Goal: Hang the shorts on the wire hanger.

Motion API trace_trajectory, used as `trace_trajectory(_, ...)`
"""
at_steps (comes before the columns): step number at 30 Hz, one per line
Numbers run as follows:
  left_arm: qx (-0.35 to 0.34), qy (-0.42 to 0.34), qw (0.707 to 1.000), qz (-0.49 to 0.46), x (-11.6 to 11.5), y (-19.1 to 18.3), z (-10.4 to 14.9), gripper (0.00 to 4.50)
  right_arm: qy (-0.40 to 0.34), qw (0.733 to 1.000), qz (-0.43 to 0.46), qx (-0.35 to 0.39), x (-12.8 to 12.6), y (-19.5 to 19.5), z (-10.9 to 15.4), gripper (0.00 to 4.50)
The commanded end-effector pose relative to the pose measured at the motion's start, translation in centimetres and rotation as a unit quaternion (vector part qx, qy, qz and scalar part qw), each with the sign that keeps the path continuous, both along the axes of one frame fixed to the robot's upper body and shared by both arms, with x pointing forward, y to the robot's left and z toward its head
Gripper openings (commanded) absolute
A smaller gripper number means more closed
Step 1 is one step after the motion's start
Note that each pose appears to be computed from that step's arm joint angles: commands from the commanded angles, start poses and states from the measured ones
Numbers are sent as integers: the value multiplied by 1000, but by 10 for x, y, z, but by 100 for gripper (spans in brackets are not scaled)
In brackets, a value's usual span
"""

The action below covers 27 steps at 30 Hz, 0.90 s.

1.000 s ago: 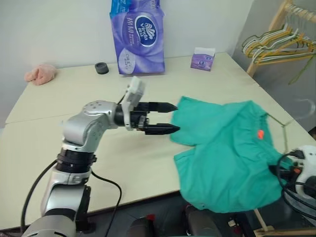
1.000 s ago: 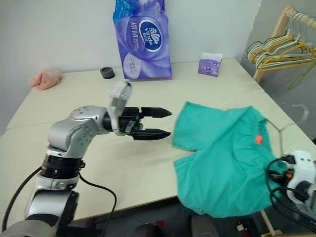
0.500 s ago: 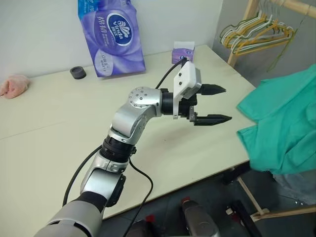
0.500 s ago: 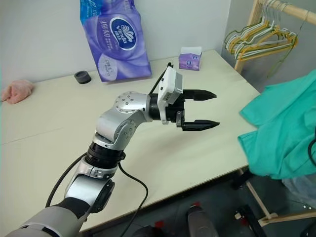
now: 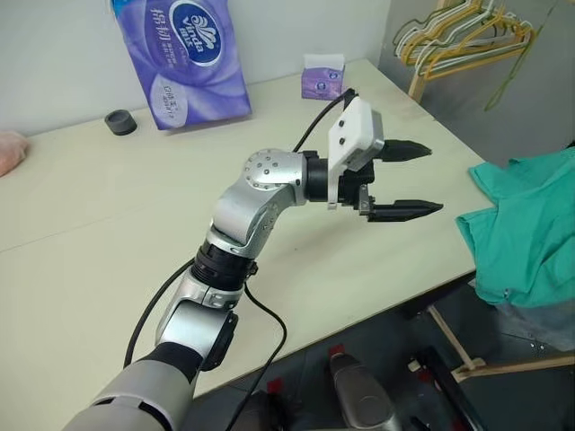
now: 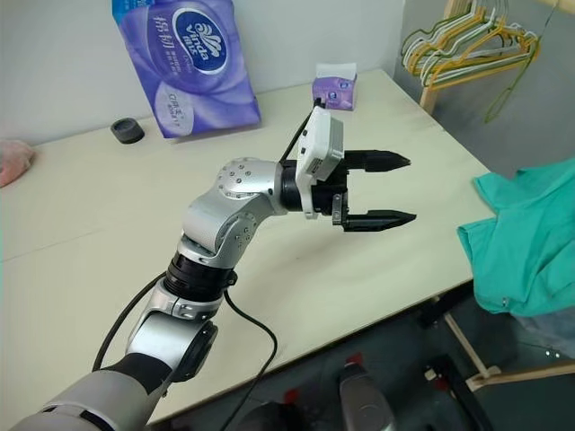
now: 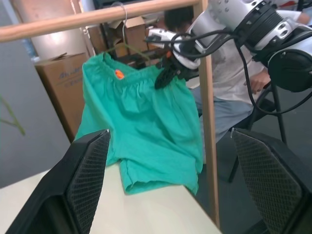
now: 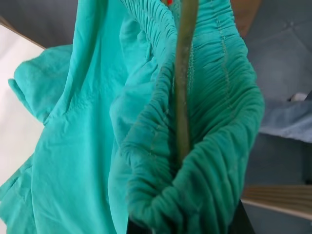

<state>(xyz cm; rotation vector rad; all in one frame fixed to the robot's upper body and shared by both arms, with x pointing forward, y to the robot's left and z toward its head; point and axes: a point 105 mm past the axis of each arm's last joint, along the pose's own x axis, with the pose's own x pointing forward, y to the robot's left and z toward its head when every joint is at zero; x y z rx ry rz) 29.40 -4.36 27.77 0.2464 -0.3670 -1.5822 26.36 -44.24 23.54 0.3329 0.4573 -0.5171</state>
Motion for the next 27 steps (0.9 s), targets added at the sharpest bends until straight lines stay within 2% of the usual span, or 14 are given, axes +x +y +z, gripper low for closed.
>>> trace_trajectory(1,-20,-11,1000,-19,-6,-3,16,420,-11,1000,-3,10,-2,2,10,0)
trace_trajectory(6,-24,3,999,-37,-8,-9,21,420,-49,999,6,20,6,12,20,0)
trace_trajectory(9,-27,9,999,-43,-8,-13,23,422,-81,997,-2,3,7,12,34,74)
trace_trajectory(14,-33,20,998,-48,-7,-18,25,422,-129,991,6,-31,7,16,57,245)
trace_trajectory(20,-35,25,998,-48,-5,-21,26,422,-175,980,-28,-92,2,10,84,446)
trace_trajectory(23,-36,26,998,-47,-3,-21,26,422,-199,968,-31,-147,3,12,102,446)
trace_trajectory(27,-36,25,998,-39,0,-20,26,422,-231,928,-23,-290,4,25,135,446)
